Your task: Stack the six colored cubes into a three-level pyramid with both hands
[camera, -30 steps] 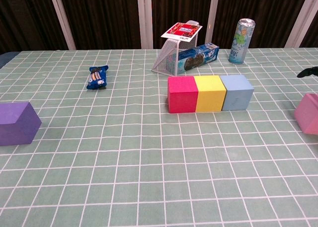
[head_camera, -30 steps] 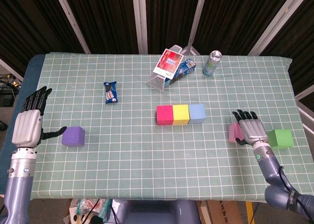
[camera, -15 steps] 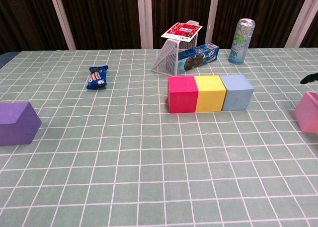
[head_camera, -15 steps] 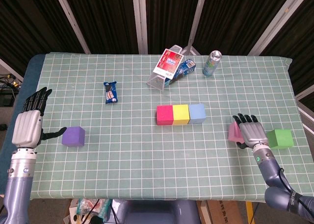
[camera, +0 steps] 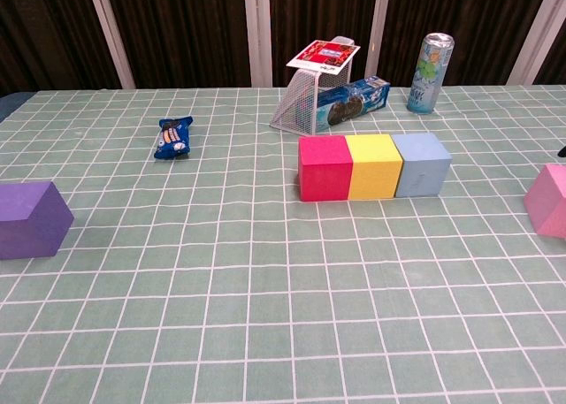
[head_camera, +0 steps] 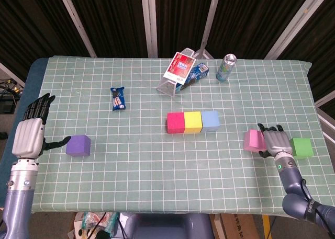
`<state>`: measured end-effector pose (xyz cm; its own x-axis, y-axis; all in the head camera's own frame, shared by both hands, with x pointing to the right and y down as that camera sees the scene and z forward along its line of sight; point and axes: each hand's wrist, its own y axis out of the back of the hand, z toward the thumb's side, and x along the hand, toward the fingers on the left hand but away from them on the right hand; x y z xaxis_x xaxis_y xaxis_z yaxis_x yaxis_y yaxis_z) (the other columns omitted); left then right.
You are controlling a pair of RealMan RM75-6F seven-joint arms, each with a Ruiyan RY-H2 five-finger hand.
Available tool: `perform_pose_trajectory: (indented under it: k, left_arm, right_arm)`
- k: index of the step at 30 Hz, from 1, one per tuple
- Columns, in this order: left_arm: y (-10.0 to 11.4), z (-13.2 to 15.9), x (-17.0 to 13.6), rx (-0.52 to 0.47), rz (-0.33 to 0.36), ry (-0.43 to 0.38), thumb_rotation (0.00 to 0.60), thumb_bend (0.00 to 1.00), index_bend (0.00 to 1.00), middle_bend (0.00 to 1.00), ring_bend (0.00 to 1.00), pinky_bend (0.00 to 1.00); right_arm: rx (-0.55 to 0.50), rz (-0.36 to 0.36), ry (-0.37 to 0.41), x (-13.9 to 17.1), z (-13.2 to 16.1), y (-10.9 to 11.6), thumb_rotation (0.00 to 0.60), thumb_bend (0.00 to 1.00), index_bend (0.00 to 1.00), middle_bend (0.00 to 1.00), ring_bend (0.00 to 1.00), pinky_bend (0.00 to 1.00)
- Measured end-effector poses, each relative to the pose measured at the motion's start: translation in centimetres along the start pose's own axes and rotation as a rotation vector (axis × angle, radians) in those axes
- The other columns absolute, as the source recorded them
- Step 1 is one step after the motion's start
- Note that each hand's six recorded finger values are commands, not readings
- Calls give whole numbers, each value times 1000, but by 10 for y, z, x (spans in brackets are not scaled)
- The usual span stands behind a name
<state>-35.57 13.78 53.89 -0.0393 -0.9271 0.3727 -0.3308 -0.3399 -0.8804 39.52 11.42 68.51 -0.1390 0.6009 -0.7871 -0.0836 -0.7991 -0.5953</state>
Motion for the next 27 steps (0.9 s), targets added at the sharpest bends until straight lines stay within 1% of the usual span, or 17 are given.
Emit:
perform_pose_trajectory:
  k: [3, 6, 12, 16, 21, 27]
  left_arm:
    - [0, 0, 0, 0, -2, 0, 600, 117, 0, 0, 0, 8]
    - [-1, 1, 1, 0, -4, 1, 600, 117, 0, 0, 0, 8]
    - [-1, 1, 1, -4, -1, 2, 600, 117, 0, 0, 0, 8]
    - [-1, 1, 2, -5, -1, 4, 600, 117, 0, 0, 0, 8]
    - [0, 0, 2, -8, 3, 6, 600, 117, 0, 0, 0, 8]
    - [0, -1, 2, -6, 2, 8, 600, 117, 0, 0, 0, 8]
  right_arm:
    - [0, 3, 3, -1, 1, -2, 600, 324, 0, 383, 284, 0]
    - [-5, -5, 12, -1, 3, -3, 600, 324, 0, 410, 325, 0]
    - [-18, -26, 38, -2, 11, -2, 600, 323, 0, 413, 330, 0]
    - [-20, -39, 59, 0, 16, 3, 600, 323, 0, 413, 330, 0]
    - [-14, -77, 96, 1, 24, 23, 600, 324, 0, 413, 330, 0]
    - [14, -143, 164, 0, 42, 64, 600, 324, 0, 413, 330, 0]
